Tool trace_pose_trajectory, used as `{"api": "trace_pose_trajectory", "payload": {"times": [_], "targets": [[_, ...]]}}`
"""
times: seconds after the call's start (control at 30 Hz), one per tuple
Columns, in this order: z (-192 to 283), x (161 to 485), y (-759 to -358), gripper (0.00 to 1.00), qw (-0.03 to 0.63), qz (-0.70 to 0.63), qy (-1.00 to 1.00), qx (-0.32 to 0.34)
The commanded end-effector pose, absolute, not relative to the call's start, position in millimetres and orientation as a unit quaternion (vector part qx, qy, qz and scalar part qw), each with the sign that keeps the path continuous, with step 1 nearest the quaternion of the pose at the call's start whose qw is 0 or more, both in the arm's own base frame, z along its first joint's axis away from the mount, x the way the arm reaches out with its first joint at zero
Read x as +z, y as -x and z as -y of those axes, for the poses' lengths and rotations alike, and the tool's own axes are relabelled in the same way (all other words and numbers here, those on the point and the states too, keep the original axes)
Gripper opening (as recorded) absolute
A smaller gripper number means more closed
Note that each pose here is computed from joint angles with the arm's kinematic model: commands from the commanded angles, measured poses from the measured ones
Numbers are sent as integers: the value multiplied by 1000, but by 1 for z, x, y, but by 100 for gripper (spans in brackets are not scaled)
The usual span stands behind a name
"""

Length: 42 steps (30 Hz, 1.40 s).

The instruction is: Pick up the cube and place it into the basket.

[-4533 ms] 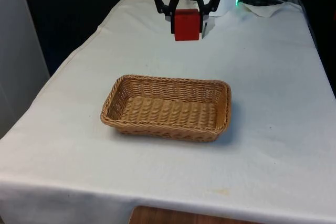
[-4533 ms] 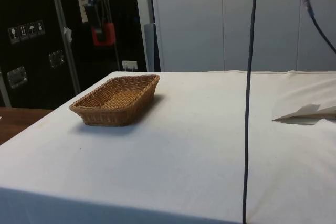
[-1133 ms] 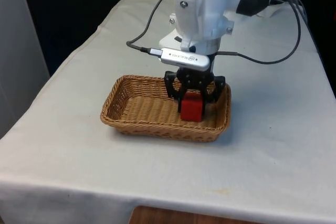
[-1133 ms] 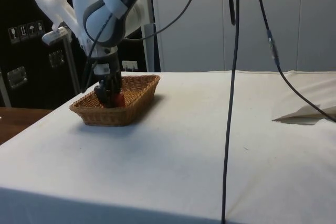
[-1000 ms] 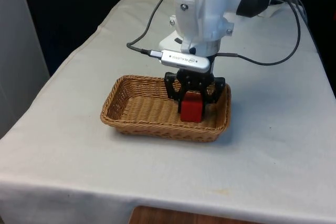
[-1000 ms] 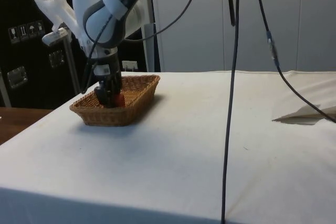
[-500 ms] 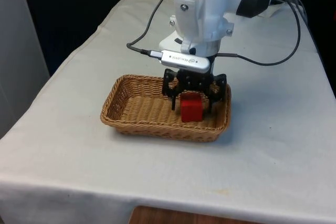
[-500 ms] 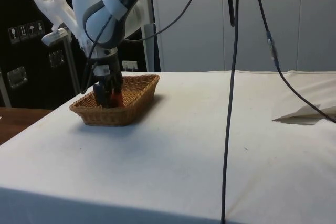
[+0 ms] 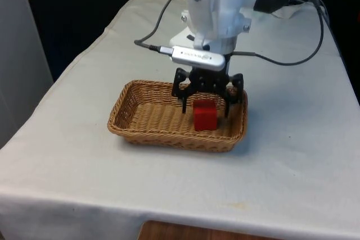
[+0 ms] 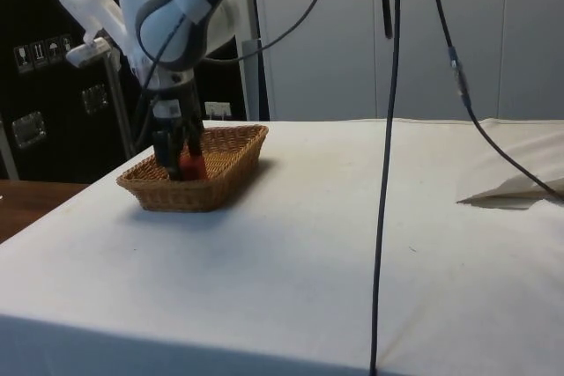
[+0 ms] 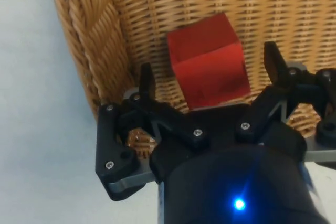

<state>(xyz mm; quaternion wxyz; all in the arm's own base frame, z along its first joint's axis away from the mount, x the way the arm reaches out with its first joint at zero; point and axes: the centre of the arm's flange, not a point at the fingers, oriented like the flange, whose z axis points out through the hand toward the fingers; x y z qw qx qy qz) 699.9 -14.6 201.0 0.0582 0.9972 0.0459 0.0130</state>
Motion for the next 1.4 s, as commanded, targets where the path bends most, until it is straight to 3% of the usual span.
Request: {"api": "trace_pose_trajectory", "payload": {"times": [0.0, 0.47, 1.37], "targets": [[14, 211, -698, 100, 59, -47, -997, 12], [15, 258, -699, 100, 54, -47, -997, 16], [15, 315, -696, 100, 45, -46, -998, 26]]}}
